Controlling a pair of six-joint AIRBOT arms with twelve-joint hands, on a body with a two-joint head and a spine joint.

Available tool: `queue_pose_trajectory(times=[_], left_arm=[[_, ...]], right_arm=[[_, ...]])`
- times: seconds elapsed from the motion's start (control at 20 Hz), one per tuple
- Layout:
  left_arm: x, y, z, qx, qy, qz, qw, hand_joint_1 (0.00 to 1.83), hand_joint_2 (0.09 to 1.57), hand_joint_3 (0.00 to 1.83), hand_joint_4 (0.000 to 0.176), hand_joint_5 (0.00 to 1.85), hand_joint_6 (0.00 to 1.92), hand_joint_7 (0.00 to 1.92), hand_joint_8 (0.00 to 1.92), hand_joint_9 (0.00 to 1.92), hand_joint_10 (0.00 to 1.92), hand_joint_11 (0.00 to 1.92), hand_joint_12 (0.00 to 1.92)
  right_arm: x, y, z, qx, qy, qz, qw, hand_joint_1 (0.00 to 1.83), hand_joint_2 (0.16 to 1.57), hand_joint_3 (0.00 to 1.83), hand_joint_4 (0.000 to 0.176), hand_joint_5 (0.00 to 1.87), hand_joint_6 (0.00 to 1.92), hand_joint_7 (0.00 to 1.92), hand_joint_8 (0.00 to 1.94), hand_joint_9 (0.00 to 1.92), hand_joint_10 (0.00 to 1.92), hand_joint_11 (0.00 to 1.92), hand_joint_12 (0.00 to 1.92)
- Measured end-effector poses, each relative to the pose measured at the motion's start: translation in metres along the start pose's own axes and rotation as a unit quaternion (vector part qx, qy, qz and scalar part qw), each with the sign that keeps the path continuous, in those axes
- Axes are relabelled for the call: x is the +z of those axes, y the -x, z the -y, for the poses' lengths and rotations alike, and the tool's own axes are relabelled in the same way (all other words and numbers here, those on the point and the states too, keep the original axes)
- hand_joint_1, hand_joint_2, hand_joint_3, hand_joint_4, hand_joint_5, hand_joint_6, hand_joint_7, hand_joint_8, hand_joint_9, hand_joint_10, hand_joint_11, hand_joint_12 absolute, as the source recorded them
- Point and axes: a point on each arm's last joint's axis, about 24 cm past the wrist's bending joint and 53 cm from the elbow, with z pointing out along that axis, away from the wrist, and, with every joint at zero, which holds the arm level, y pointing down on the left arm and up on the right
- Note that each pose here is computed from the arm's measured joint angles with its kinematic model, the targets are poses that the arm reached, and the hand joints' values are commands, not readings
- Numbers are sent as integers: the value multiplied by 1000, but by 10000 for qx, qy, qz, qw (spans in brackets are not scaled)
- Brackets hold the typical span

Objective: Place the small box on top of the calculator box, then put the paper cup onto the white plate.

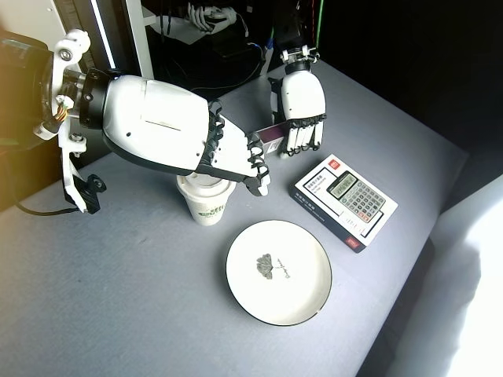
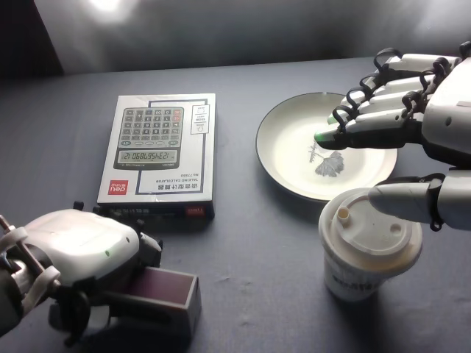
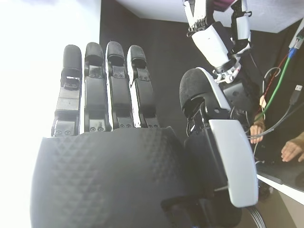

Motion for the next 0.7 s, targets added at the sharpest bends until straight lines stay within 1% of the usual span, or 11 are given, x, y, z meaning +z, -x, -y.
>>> queue_pose_trajectory(times=[0.1,0.15,0.2,0.25,0.35,0.4,0.45,0.5,0.55,0.65,0.7], left_arm=[[0,2,2,-8,-18,19,10000,1261,1132,0,0,961,784,970,1243,859,1054,562,1331],[1,3,3,-20,-26,35,10000,1350,1139,0,0,956,723,953,1173,831,1370,542,1330],[1,4,4,-40,-35,38,10000,1367,1140,0,0,961,705,945,1173,819,1430,535,1327],[2,6,8,-68,-67,41,9999,1370,1141,0,0,970,693,938,1174,810,1456,533,1326],[4,11,15,-9,-123,50,9999,1373,1138,0,0,999,647,942,1167,807,1465,526,1333],[5,14,19,8,-148,58,9999,1372,1139,0,0,994,657,937,1171,805,1469,524,1338],[6,18,24,28,-187,63,9998,1359,1174,4,0,888,835,871,1262,738,1508,485,1339],[7,22,28,19,-204,77,9998,1353,1192,0,0,859,886,839,1309,701,1544,456,1343],[7,26,33,46,-239,110,9996,1354,1192,0,0,856,893,842,1300,699,1548,454,1359],[9,38,42,79,-301,198,9993,1368,1153,0,0,971,686,914,1218,776,1508,503,1385],[10,43,44,51,-323,223,9992,1370,1149,0,0,972,676,926,1196,788,1499,512,1388]], right_arm=[[0,0,0,2,3,3,10000,104,1456,0,0,371,4,368,4,335,7,0,795],[0,0,0,0,0,0,10000,44,1463,3,0,360,3,359,3,327,2,0,799],[0,0,0,0,-3,-3,10000,52,1463,1,0,366,5,361,3,327,2,0,804],[0,0,0,2,0,0,10000,58,1461,0,0,376,6,373,5,339,5,0,832],[0,0,0,2,3,0,10000,56,1464,1,0,374,3,366,1,334,2,0,837],[0,0,0,0,1,1,10000,72,1464,0,0,378,3,374,3,342,4,0,847],[0,0,0,0,0,0,10000,70,1464,0,0,368,1,364,2,332,2,0,823],[0,0,0,0,-1,-1,10000,69,1464,0,0,368,2,362,2,328,1,0,817],[0,0,0,0,1,1,10000,67,1463,0,0,362,1,353,1,315,2,0,783],[0,0,0,2,0,0,10000,64,1462,0,0,377,7,370,9,322,6,0,773],[0,0,0,2,1,1,10000,76,1459,0,0,381,6,379,8,332,7,0,792]])
